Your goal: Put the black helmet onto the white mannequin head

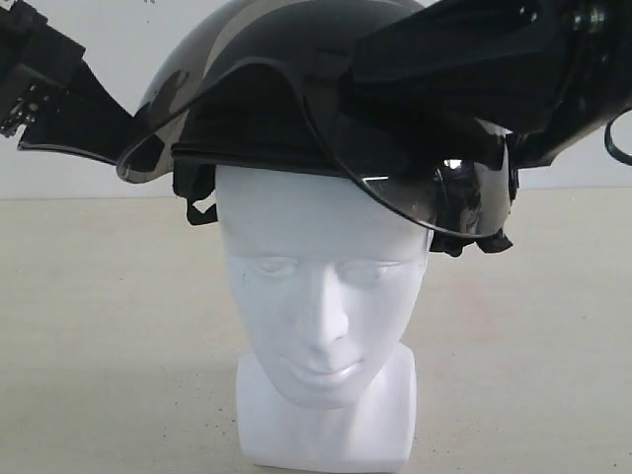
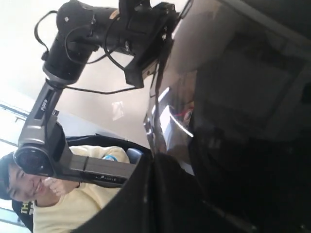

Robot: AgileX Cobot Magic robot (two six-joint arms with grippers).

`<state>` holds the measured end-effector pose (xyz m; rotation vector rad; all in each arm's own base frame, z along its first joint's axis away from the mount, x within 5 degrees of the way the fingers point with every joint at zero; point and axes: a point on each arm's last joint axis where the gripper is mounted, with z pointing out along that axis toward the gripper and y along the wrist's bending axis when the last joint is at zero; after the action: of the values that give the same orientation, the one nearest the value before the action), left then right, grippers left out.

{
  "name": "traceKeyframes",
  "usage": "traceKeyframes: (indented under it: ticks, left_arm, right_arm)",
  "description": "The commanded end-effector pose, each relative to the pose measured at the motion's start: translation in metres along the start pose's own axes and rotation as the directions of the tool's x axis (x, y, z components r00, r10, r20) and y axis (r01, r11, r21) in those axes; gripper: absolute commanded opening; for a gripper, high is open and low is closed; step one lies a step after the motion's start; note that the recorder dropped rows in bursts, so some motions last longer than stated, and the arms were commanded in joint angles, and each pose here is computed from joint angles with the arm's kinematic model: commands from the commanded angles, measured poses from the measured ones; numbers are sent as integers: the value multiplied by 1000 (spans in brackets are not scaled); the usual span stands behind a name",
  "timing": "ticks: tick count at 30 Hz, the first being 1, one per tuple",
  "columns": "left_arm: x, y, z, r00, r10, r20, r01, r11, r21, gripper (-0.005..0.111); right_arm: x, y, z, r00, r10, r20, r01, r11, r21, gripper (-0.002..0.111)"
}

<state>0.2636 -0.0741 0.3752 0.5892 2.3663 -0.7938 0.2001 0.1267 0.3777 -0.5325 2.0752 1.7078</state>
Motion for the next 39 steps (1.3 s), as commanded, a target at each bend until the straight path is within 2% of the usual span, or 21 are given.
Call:
traceKeyframes:
  ticks: [1, 7, 13, 16, 21, 27, 29, 31, 33, 39]
  left_arm:
    - [4, -18, -5, 1000, 13, -6, -12, 996, 92, 4]
    - [6, -23, -14, 999, 39, 8, -39, 997, 68, 4]
    - [7, -28, -21, 998, 65, 23, -66, 996, 53, 4]
    - [7, -29, -27, 995, 101, 19, -102, 995, 6, 4]
    - [1, -35, -42, 991, 125, 42, -122, 991, -58, 4]
    - [-17, -46, -62, 980, 161, 116, -151, 985, -88, 4]
    - [-30, -45, -66, 973, 144, 178, -125, 986, -113, 4]
    - [-41, -42, -64, 968, 140, 208, -117, 986, -119, 4]
    - [-53, -38, -60, 965, 130, 226, -111, 989, -93, 4]
    - [-86, -23, -33, 971, 70, 230, -88, 994, 68, 4]
  right_arm:
    - [6, -26, 3, 997, -9, -71, 23, 981, 193, 0]
    - [11, -12, -2, 996, -62, -70, 75, 978, 197, 0]
    - [19, 13, -11, 989, -140, -40, 145, 971, 189, 0]
    - [24, 26, -20, 985, -172, -4, 169, 965, 201, 0]
    - [22, 38, -39, 965, -226, 132, 181, 941, 287, 0]
    - [9, 32, -57, 928, -242, 284, 119, 914, 388, 0]
    - [2, 28, -64, 900, -254, 354, 85, 899, 429, 0]
    - [-5, 25, -68, 883, -243, 401, 57, 904, 423, 0]
    - [-14, 19, -68, 885, -225, 408, 48, 915, 401, 0]
    - [-41, -15, -58, 915, -146, 376, 33, 956, 291, 0]
